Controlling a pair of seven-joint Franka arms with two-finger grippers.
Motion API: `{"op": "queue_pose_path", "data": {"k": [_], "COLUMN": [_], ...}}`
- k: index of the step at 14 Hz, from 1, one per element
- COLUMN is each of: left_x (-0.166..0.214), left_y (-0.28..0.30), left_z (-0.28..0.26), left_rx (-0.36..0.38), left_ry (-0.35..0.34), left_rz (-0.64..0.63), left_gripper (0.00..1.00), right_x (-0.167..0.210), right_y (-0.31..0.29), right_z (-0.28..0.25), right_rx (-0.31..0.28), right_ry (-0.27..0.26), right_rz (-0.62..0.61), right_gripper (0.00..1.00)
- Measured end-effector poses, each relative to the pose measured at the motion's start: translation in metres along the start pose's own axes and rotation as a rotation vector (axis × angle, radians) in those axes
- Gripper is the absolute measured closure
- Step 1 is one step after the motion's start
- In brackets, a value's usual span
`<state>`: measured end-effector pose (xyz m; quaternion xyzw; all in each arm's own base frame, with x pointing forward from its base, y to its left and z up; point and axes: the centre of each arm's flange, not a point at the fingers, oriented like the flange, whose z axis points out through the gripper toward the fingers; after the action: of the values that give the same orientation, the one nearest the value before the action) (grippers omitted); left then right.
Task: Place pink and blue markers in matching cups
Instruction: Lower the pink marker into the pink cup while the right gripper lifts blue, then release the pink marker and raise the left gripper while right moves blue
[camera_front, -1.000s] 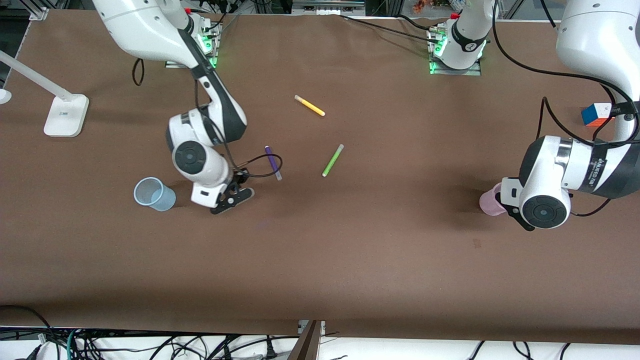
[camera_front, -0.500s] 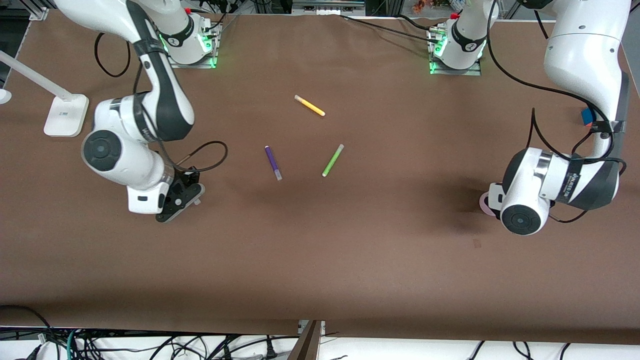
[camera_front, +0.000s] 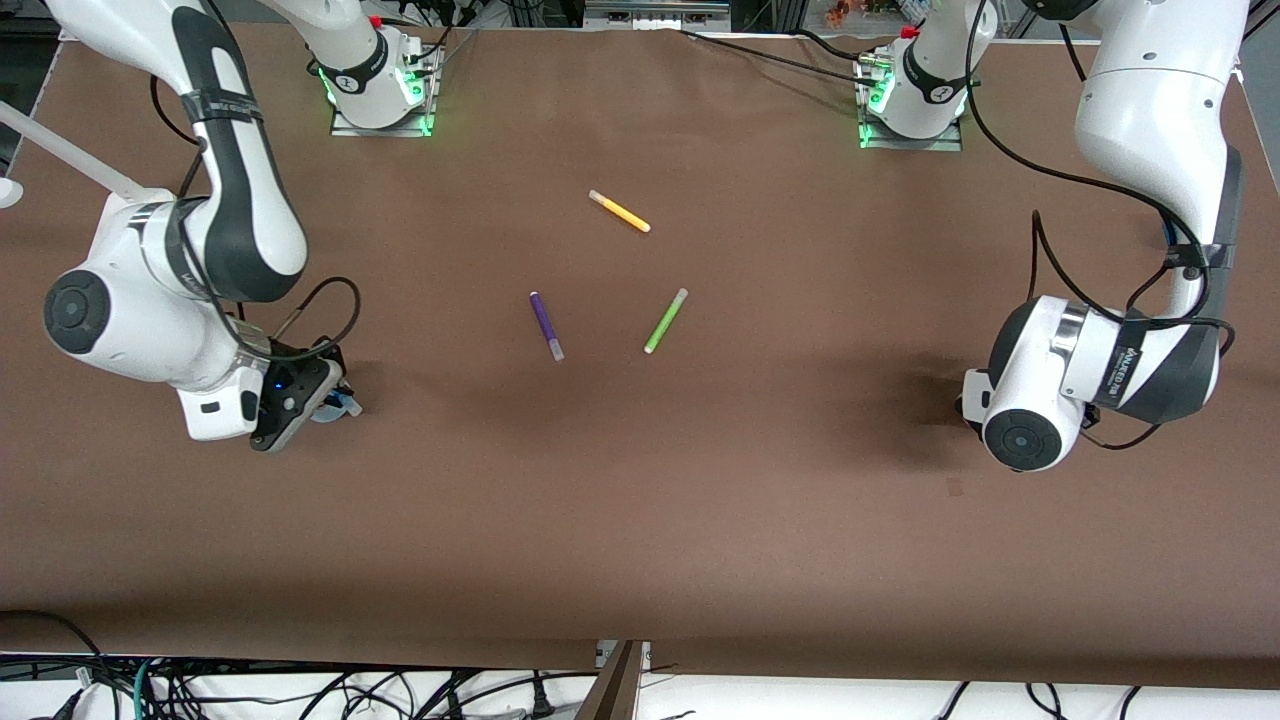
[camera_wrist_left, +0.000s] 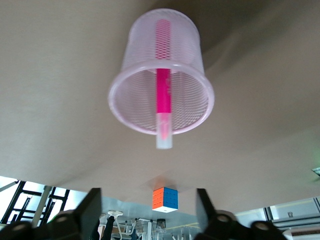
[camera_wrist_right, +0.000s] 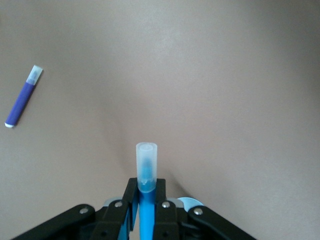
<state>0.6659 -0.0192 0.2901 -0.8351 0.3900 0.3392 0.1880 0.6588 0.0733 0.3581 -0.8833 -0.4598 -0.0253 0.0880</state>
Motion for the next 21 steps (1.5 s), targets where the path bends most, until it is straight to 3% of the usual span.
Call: {"op": "queue_pose_path", "data": {"k": [1, 2, 9, 13, 21], "left_x": [-0.007, -0.016, -0.102, -0.138, -0.199], "left_y": [0.0, 0.004, 0.038, 0.053, 0.093], "left_z": [-0.017, -0.038, -0.158, -0.189, -0.187], "left_rx": [0.007, -0.004, -0.238, -0.356, -0.402], "left_ry": [0.033, 0.081, 0.461, 0.553, 0.709], "left_rz": [-0.042, -0.091, -0.462, -0.586, -0.751], "left_gripper": [0.01, 0.0, 0.0, 0.0, 0.0], "right_x": [-0.007, -0.016, -0.076, -0.095, -0.116], "right_y": [0.006, 0.012, 0.05, 0.062, 0.067], "right_z": [-0.002, -0.003, 0.009, 0.037, 0.05], "right_rx": [0.005, 0.015, 0.124, 0.176, 0.242], "right_ry": [0.008, 0.018, 0.186, 0.294, 0.351], "right_rz": [-0.024, -0.048, -0.182, -0.239, -0.291], "right_gripper": [0.83, 0.83, 0.83, 0.83, 0.83]}}
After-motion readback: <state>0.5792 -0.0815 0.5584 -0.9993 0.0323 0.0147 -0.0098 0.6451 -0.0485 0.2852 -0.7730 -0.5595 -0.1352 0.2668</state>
